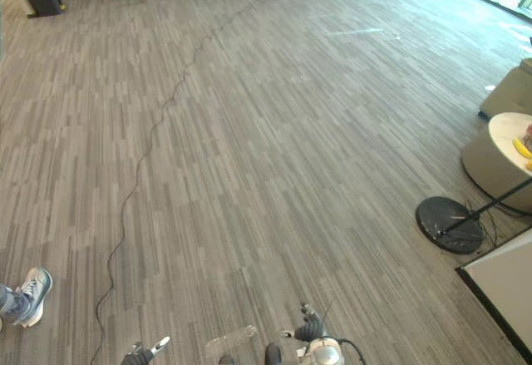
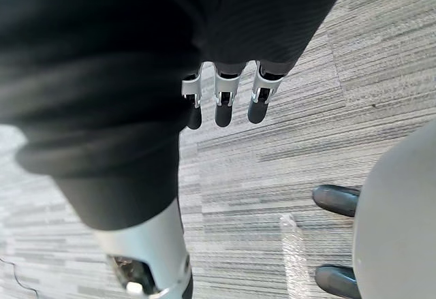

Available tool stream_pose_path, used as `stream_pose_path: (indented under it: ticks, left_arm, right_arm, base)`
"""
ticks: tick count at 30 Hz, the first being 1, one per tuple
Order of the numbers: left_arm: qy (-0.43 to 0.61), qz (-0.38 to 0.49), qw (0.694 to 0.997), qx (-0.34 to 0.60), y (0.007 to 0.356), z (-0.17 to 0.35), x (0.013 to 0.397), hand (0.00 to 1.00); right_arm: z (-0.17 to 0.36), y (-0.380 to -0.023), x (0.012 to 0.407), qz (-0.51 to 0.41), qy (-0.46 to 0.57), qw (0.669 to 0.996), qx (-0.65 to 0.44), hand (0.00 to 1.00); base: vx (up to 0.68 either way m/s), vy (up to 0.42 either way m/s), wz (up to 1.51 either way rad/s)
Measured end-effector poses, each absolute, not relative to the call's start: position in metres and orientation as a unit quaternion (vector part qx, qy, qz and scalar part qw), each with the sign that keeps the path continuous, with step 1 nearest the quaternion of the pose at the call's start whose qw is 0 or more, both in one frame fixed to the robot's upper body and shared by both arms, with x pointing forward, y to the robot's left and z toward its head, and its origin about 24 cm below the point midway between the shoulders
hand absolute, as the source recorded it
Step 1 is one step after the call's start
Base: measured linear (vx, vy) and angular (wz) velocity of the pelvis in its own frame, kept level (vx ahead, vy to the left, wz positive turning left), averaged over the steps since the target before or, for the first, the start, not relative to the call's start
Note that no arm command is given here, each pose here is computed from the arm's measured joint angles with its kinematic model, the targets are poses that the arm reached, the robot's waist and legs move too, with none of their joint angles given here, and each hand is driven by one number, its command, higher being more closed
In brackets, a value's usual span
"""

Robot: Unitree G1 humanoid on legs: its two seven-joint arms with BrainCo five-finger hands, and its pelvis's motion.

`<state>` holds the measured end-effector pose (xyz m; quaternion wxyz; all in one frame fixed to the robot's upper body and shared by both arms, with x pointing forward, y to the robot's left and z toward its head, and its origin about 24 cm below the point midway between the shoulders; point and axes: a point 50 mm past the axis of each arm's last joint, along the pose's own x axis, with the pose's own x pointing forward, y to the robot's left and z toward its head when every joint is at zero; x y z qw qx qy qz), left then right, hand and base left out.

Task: Pick up cushions and gather them together orderly.

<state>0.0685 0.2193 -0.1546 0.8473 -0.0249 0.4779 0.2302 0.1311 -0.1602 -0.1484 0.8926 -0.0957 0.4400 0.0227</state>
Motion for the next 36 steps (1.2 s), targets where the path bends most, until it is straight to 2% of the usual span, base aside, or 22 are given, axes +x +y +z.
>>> stream_pose_path:
  ticks: [8,22,36]
  left_arm:
    - [0.482,0.195,0.854,-0.003,0.219,-0.155,0.075,0.00]
    - [0.487,0.195,0.852,-0.009,0.222,-0.155,0.075,0.00]
    - [0.485,0.171,0.857,0.010,0.222,-0.154,0.080,0.00]
  right_arm:
    - [-0.152,-0.171,0.128,-0.026,0.465,0.883,-0.061,0.00]
    - [-0.160,-0.186,0.105,-0.142,0.499,0.854,0.032,0.00]
    - [-0.161,-0.185,0.103,-0.163,0.501,0.848,0.051,0.00]
  base:
    - [-0.01,-0.004,0.13]
    - [-0.01,0.012,0.23]
    - [0.00,-0.005,0.20]
